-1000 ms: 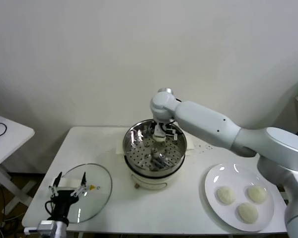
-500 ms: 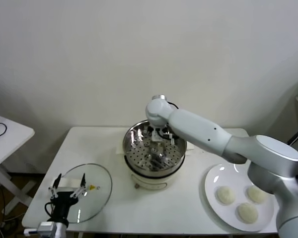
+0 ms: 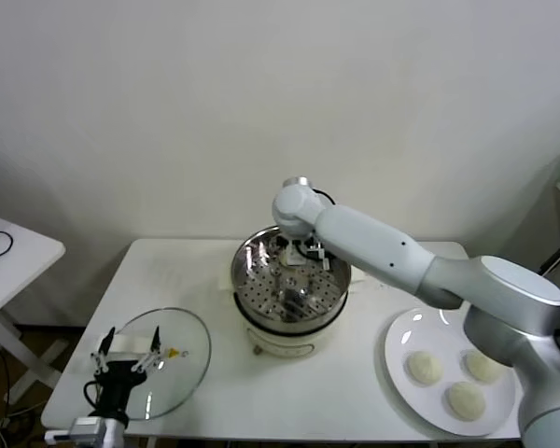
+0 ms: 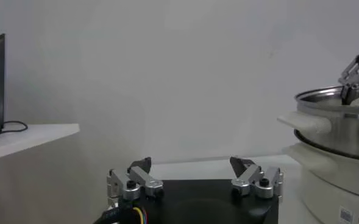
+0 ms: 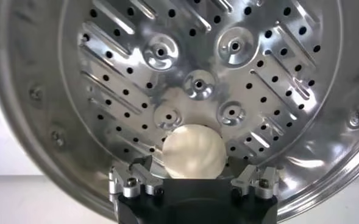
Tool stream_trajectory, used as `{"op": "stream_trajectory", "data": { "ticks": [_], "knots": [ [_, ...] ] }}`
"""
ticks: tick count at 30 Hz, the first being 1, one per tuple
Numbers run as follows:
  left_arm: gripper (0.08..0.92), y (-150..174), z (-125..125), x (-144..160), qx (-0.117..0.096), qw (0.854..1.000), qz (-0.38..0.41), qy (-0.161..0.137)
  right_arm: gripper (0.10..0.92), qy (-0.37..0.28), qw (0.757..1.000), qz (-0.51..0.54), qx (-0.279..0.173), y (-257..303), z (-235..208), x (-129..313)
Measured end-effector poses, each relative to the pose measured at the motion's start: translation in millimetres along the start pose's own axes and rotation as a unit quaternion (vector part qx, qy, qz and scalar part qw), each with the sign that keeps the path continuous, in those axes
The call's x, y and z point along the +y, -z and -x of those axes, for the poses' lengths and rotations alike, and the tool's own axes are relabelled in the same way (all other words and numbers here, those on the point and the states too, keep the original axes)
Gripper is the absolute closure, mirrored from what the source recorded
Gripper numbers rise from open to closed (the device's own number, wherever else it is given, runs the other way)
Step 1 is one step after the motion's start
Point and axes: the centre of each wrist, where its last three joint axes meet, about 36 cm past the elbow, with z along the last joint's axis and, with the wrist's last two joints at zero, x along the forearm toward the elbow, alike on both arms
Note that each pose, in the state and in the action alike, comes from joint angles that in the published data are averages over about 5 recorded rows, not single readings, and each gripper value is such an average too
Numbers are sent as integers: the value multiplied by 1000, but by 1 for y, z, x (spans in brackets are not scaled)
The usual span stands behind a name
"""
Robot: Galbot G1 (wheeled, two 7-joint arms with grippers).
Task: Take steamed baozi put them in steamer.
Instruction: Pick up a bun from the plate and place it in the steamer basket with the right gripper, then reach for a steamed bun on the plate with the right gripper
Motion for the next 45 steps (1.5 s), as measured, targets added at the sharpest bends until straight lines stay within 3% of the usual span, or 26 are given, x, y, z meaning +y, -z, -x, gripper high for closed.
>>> {"op": "stream_trajectory", "data": {
  "ticks": [7, 14, 22, 32, 38, 45],
  "knots": [
    [177, 2, 0, -1, -1, 1000, -1, -1, 200, -4, 998, 50, -29, -22, -31, 39],
    [177, 4, 1, -4, -3, 1000, -3, -5, 200, -26, 976, 200, -87, -49, -70, 112],
    [177, 6, 2, -6, -4, 1000, -1, -10, 200, -59, 893, 418, -156, -48, -79, 221],
    [177, 5, -1, -9, -5, 1000, -5, -17, 200, -44, 781, 589, -202, 19, -35, 340],
    [177, 5, -4, -10, -5, 1000, -6, -19, 200, -6, 740, 637, -216, 67, -5, 378],
    [177, 7, -7, -11, -5, 1000, -12, -19, 200, 32, 708, 667, -232, 107, 22, 396]
  ]
}}
